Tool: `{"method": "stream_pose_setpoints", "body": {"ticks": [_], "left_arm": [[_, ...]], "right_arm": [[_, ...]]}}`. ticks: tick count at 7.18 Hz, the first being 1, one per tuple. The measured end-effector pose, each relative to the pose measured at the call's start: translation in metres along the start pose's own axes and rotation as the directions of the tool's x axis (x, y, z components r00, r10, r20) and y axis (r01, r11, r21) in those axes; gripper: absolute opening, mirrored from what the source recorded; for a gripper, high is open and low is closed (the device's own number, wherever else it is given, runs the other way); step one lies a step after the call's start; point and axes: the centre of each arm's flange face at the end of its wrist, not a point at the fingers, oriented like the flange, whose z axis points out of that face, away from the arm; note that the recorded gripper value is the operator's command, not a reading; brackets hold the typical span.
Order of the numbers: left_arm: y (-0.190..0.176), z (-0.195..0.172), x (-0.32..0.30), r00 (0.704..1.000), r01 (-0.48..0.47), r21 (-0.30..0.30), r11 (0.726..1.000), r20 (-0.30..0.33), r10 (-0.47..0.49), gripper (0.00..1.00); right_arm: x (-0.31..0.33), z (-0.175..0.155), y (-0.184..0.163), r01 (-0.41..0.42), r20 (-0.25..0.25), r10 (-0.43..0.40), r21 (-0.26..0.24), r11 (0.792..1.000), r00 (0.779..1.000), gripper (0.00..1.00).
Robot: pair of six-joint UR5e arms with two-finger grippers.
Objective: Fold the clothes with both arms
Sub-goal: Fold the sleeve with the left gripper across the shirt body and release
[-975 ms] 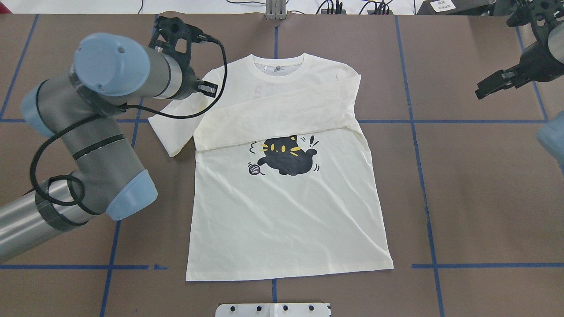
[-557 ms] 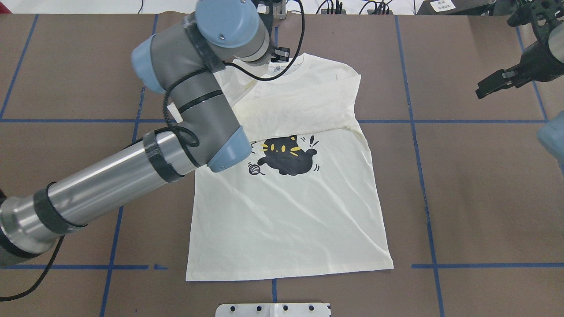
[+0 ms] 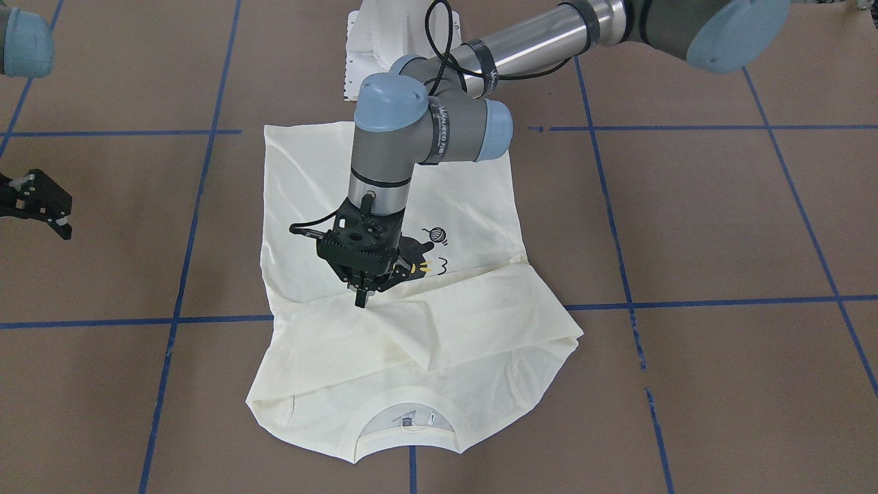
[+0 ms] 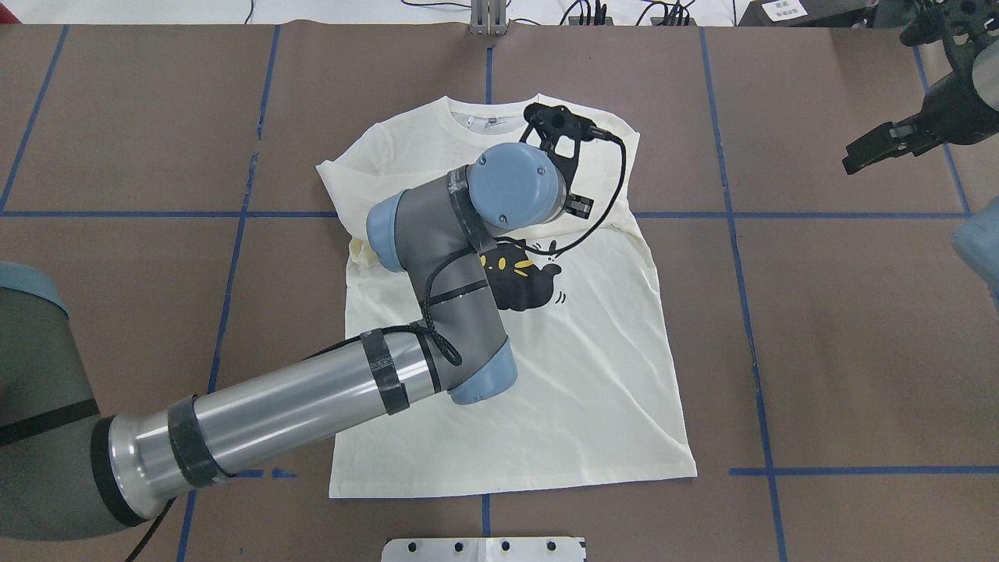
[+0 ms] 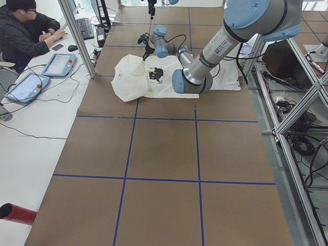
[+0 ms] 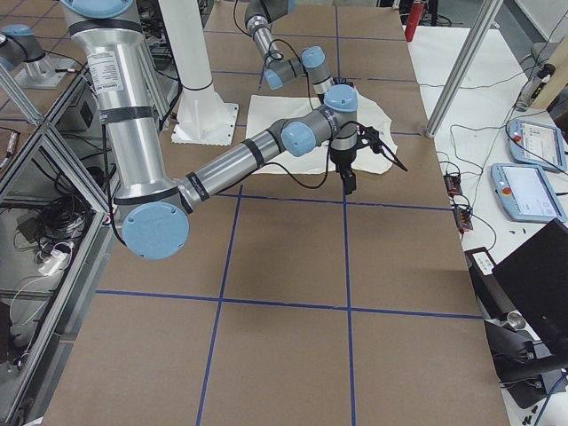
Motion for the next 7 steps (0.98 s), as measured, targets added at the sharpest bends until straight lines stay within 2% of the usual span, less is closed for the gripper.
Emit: {"method": "stream_pose_setpoints", "body": {"ticks": [3, 5, 7], "left_arm": [[0.035, 0.014, 0.031, 0.989, -0.117, 0.067, 0.991, -0.086, 0.122, 0.0], [0.033, 0.011, 0.038, 0.983, -0.136, 0.098, 0.986, -0.115, 0.147, 0.99], [0.027, 0.002, 0.039, 0.982, -0.071, 0.136, 0.988, -0.166, 0.093, 1.0]], "right_arm": [[0.0, 0.0, 0.0, -0.003, 0.0, 0.003, 0.0, 1.0, 1.0, 1.0], [0.0, 0.0, -0.001, -0.002, 0.0, 0.002, 0.0, 1.0, 1.0, 1.0], [-0.002, 0.001, -0.003, 0.003, 0.001, -0.003, 0.003, 1.0, 1.0, 1.0]]}}
